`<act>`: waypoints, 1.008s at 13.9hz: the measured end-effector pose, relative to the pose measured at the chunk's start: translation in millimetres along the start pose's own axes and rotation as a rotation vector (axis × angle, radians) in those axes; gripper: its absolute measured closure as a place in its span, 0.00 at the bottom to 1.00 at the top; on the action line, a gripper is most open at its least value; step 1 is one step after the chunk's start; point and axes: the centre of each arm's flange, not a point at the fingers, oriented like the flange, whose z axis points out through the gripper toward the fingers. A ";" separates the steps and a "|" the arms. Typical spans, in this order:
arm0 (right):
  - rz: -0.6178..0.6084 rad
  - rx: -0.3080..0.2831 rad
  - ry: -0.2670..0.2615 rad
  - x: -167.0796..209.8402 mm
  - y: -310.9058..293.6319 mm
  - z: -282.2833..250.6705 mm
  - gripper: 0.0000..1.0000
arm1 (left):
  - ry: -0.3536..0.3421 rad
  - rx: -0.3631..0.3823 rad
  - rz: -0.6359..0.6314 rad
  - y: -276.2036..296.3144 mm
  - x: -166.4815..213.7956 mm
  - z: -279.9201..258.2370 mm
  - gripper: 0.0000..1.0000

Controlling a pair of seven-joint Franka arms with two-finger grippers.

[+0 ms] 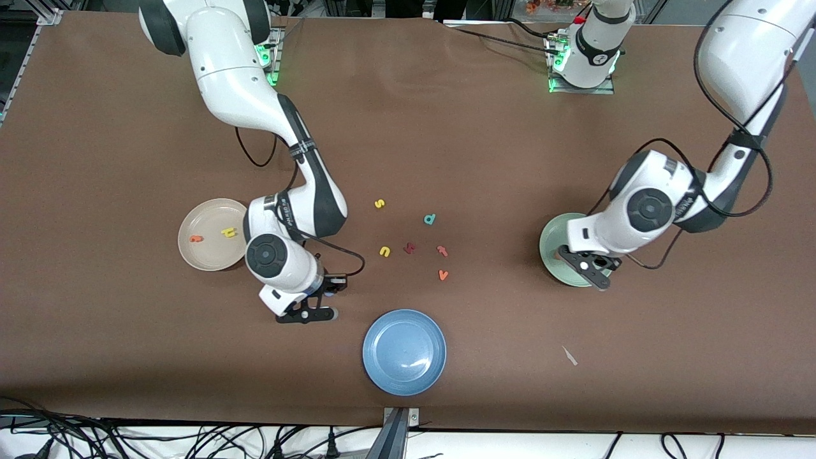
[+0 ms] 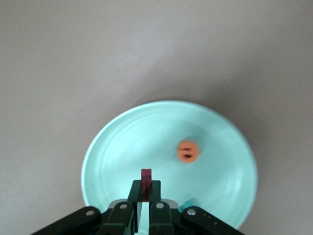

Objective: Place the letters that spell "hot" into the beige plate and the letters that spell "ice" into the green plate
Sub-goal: 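Drop the blue ring on the beige plate while the left gripper drops the red letter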

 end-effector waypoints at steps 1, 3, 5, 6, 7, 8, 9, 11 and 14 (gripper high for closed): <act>0.025 -0.006 -0.020 -4.0 15.8 -4.9 0.72 | -0.006 -0.026 -0.005 -9.6 -6.1 14.2 0.93; 0.068 -0.014 -0.053 -18.7 55.7 -17.4 0.72 | -0.019 -0.077 -0.013 -13.6 -10.7 42.0 0.93; 0.035 -0.017 -0.068 -40.2 112.5 -34.6 0.72 | -0.024 -0.100 -0.007 -8.8 -8.9 54.0 0.93; 0.020 -0.019 -0.075 -53.4 147.6 -41.4 0.72 | -0.023 -0.103 -0.005 -7.5 -7.9 54.8 0.92; 0.010 -0.021 -0.083 -68.0 183.0 -45.8 0.72 | -0.022 -0.103 -0.004 -7.1 -7.3 54.3 0.91; 0.005 -0.021 -0.092 -82.6 215.0 -47.5 0.72 | -0.020 -0.102 -0.005 -7.6 -6.7 53.3 0.84; 0.005 -0.022 -0.101 -96.0 241.5 -46.4 0.72 | -0.017 -0.101 -0.006 -8.8 -6.2 51.9 0.73; 0.022 -0.028 -0.112 -118.5 273.3 -35.1 0.72 | -0.010 -0.095 -0.009 -11.8 -4.4 47.5 0.53; 0.044 -0.038 -0.132 -141.9 284.2 -13.1 0.72 | -0.007 -0.083 0.029 -11.9 0.4 28.8 0.21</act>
